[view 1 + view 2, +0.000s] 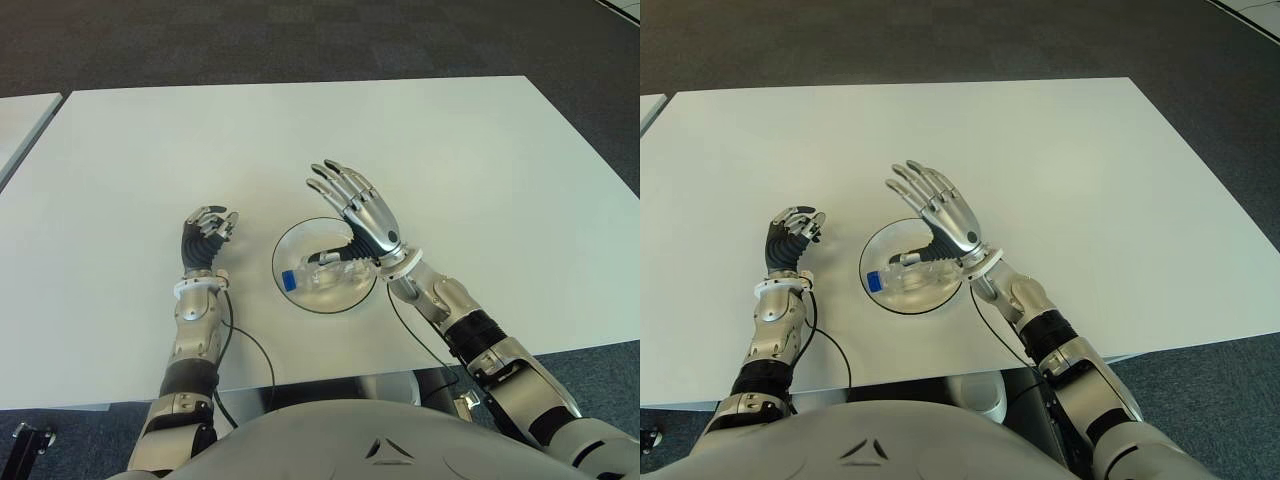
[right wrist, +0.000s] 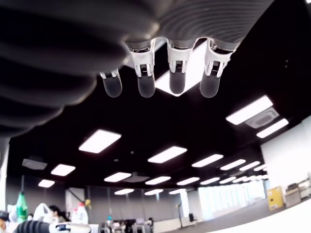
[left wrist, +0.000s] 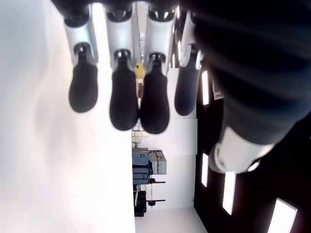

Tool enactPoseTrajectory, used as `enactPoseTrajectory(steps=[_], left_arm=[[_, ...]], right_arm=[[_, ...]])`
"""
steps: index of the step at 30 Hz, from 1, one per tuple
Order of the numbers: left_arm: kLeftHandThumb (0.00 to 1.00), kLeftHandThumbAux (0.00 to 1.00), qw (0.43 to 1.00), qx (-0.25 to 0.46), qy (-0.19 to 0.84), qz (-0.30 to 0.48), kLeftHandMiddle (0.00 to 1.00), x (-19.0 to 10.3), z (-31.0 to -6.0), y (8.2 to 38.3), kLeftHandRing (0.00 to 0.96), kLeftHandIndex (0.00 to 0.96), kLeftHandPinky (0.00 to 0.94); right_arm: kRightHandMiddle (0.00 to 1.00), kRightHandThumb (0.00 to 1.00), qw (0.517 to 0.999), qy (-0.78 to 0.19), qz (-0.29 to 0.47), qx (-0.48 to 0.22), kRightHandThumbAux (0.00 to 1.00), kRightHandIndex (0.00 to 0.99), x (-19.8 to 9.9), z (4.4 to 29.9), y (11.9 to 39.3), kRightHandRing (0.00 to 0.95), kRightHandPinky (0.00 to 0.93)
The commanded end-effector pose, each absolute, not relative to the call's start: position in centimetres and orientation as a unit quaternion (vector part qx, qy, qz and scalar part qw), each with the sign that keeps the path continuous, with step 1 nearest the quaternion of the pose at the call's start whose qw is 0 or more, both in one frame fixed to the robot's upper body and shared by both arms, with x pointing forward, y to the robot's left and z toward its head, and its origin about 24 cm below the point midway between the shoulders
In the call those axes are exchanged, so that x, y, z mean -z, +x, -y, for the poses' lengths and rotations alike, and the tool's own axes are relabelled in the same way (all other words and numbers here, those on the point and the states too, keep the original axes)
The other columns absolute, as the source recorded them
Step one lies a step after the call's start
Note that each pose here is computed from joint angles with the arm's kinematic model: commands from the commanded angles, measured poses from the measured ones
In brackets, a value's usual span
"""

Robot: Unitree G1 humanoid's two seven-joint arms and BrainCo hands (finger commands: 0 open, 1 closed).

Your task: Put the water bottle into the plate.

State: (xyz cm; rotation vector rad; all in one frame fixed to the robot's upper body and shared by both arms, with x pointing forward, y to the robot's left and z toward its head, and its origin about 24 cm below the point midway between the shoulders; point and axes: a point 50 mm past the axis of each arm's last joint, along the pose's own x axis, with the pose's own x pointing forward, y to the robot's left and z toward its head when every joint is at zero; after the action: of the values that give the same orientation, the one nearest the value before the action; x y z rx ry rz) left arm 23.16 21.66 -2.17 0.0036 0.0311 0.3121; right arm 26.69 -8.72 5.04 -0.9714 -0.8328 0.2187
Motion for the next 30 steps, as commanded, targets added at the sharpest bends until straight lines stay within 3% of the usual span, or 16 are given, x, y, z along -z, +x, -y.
enactPoseTrajectory(steps=[1,5,9,15,19,30], left_arm=[[0.708,0.711,0.988,-0.154,0.007,-0.018,0.683,2.3,-21.9,23.2,0.665,0.436,0.654],[0.708,0.711,0.988,-0.155,0.008,-0.018,0.685,2.3,-22.0,23.3,0.667,0.436,0.658],[0.708,0.711,0.988,-0.155,0.008,-0.019,0.685,2.2,-22.0,23.3,0.668,0.435,0.657],[0.708,0.711,0.988,-0.155,0.008,-0.019,0.685,2.2,-22.0,23.3,0.668,0.435,0.658],[0.708,0.711,0.988,-0.155,0.006,-0.021,0.685,2.3,-22.1,23.4,0.667,0.436,0.654],[0.709,0.71,0.987,-0.156,0.005,-0.024,0.674,2.2,-22.3,23.4,0.658,0.436,0.643]], right_arm=[[0.0,0.0,0.856,-0.392,0.33,-0.071,0.469,0.0,-4.3,10.3,27.1,0.0,0.0],[0.0,0.0,0.908,-0.319,0.271,-0.031,0.519,0.0,-4.3,11.3,27.6,0.0,0.0],[0.0,0.007,0.927,-0.29,0.238,-0.001,0.567,0.0,-4.4,12.1,27.8,0.0,0.006],[0.0,0.04,0.938,-0.273,0.213,0.032,0.641,0.0,-4.3,13.0,27.8,0.0,0.053],[0.0,0.082,0.949,-0.248,0.17,0.094,0.711,0.0,-2.7,14.6,28.0,0.0,0.069],[0.015,0.124,0.952,-0.213,0.154,0.156,0.816,0.009,-2.2,14.7,28.1,0.025,0.083]])
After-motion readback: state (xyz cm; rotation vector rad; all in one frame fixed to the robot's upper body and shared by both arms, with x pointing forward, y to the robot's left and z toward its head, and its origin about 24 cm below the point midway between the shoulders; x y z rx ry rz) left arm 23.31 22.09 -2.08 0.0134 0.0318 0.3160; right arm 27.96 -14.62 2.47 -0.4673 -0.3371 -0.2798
